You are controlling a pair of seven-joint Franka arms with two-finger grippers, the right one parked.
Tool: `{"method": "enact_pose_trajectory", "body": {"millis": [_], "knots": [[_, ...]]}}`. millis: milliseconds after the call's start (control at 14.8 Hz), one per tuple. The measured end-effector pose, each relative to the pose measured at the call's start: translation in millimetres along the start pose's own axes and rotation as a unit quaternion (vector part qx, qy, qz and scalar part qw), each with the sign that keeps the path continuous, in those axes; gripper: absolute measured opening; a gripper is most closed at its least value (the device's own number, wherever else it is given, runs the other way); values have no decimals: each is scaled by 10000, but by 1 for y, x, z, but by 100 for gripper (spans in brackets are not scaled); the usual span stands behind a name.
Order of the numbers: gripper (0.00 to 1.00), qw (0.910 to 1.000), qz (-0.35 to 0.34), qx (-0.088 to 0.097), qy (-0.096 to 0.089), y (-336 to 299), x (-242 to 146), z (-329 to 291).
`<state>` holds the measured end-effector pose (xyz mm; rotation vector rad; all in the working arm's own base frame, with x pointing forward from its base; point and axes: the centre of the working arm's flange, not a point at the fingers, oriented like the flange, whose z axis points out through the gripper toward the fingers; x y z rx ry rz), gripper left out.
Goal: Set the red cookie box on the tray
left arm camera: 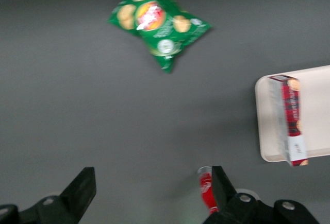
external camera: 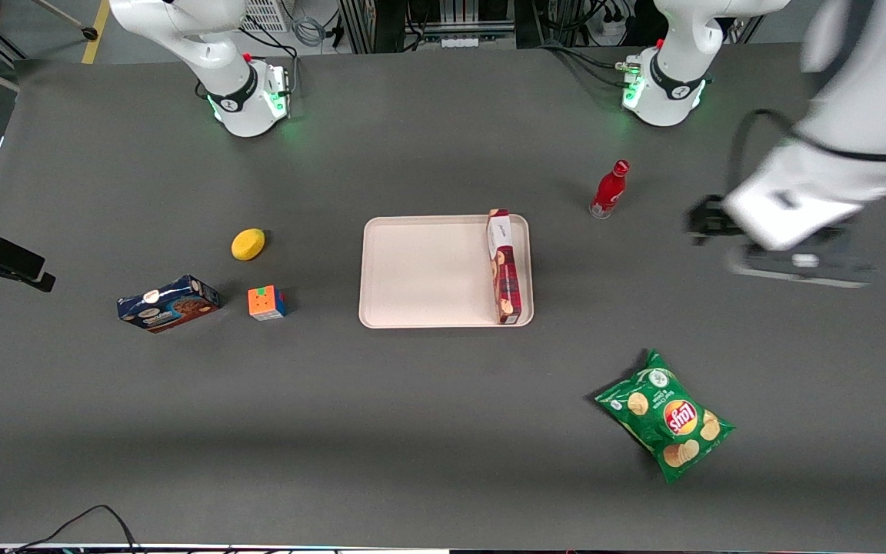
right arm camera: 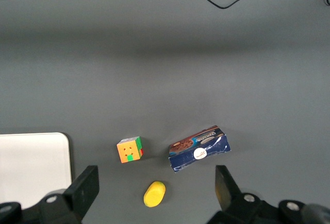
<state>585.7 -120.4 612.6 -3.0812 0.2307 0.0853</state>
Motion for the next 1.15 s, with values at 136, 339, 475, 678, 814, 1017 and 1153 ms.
{"method": "enact_pose_trajectory", "body": {"millis": [136, 339, 475, 678, 814, 1017, 1153], "knots": [[100, 9997, -219, -35, 86, -48, -16, -3], [100, 9988, -334, 21, 355, -59, -46, 21], [100, 9989, -331, 30, 324, -57, -56, 37], [100, 9990, -314, 27, 324, -56, -53, 45], [100, 9988, -315, 102, 369, -59, -48, 48], [100, 9986, -360, 65, 372, -64, -37, 58], [100, 9983, -427, -30, 384, -69, -31, 60]]}}
